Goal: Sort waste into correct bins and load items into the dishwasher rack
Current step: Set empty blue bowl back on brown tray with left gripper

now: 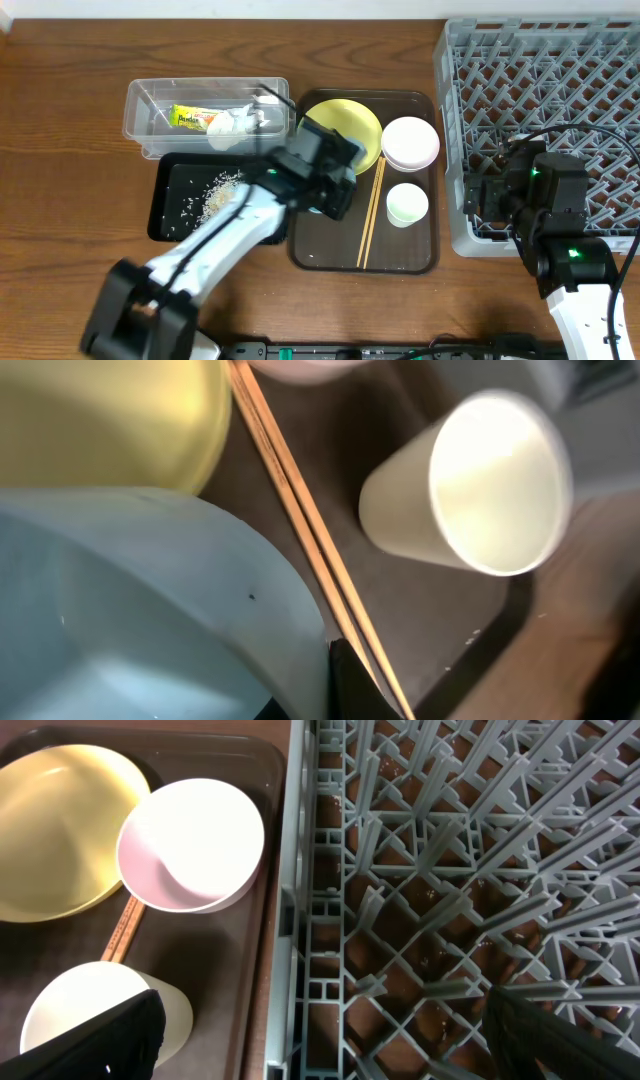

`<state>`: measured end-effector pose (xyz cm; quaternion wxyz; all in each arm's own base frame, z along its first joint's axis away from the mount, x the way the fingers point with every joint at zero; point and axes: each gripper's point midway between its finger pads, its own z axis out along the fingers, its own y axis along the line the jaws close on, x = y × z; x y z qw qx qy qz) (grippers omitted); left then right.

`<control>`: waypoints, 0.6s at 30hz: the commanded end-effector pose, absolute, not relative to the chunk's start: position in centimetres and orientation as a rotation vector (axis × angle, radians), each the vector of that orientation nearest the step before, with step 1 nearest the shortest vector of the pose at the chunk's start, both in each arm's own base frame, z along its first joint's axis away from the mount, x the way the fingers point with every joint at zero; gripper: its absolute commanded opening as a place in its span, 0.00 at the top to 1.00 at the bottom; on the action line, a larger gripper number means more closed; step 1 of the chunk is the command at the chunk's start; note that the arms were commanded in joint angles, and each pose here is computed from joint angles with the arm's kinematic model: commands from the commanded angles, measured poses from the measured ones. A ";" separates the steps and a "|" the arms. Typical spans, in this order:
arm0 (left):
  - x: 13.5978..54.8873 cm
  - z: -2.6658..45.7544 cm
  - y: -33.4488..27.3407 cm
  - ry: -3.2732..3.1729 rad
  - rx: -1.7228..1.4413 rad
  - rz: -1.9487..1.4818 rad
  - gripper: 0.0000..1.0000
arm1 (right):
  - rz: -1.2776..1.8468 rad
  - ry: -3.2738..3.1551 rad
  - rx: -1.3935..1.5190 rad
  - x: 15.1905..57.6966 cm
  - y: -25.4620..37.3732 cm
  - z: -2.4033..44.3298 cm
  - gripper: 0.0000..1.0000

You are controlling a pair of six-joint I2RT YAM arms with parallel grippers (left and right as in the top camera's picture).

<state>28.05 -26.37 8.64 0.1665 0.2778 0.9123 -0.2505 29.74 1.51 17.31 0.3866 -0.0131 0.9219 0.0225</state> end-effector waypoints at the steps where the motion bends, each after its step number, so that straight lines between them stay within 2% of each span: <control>1: 27.4 6.4 -27.4 2.639 0.856 -0.640 0.93 | 0.059 2.326 -0.010 30.0 1.2 18.2 0.01; 5: 25.8 4.8 -28.7 2.663 0.934 -0.639 0.91 | 0.059 2.326 -0.010 30.0 1.2 18.2 0.01; 9: 26.2 4.9 -29.0 2.636 0.938 -0.613 0.83 | 0.059 2.326 -0.010 30.0 1.2 18.2 0.01; 11: 26.5 5.1 -29.0 2.627 0.930 -0.616 0.73 | 0.059 2.327 -0.010 30.0 1.2 18.2 0.01; 14: 27.4 6.2 -28.9 2.603 0.904 -0.621 0.63 | 0.059 2.327 -0.010 30.0 1.2 18.2 0.01; 18: 29.1 9.7 -29.0 2.517 0.859 -0.643 0.59 | 0.059 2.327 -0.010 30.0 1.2 18.2 0.01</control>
